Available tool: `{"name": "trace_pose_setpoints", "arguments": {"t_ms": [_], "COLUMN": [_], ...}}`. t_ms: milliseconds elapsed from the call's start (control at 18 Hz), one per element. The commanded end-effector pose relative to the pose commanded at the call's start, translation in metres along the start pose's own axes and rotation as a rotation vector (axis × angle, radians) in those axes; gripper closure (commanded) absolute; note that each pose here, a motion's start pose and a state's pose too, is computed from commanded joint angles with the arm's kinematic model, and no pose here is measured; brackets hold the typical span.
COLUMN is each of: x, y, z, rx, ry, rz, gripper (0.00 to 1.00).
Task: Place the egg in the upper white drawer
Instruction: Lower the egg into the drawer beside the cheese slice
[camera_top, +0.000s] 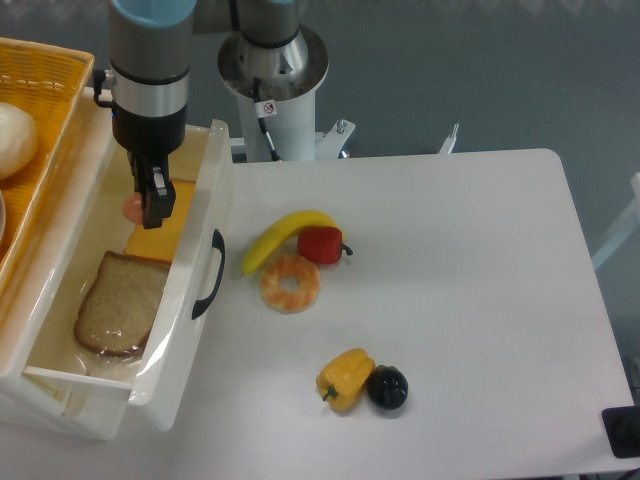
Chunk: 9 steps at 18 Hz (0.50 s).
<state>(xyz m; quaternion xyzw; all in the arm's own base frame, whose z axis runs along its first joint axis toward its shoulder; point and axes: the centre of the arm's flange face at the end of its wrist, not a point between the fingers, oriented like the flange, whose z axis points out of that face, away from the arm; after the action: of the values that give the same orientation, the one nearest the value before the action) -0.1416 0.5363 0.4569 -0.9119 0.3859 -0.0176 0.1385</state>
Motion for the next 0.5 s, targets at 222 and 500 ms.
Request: {"name": "trace_pose_setpoints", "arguments": {"t_ms": [222, 500], "x": [-0.002, -0.002], "y": [-0.006, -0.012], "z": [0.011, 0.025], "rx": [-0.002, -0.007], "ry": [0.014, 0.041], "rz": [0.005, 0.013], "gripper": [0.76, 0.76]}}
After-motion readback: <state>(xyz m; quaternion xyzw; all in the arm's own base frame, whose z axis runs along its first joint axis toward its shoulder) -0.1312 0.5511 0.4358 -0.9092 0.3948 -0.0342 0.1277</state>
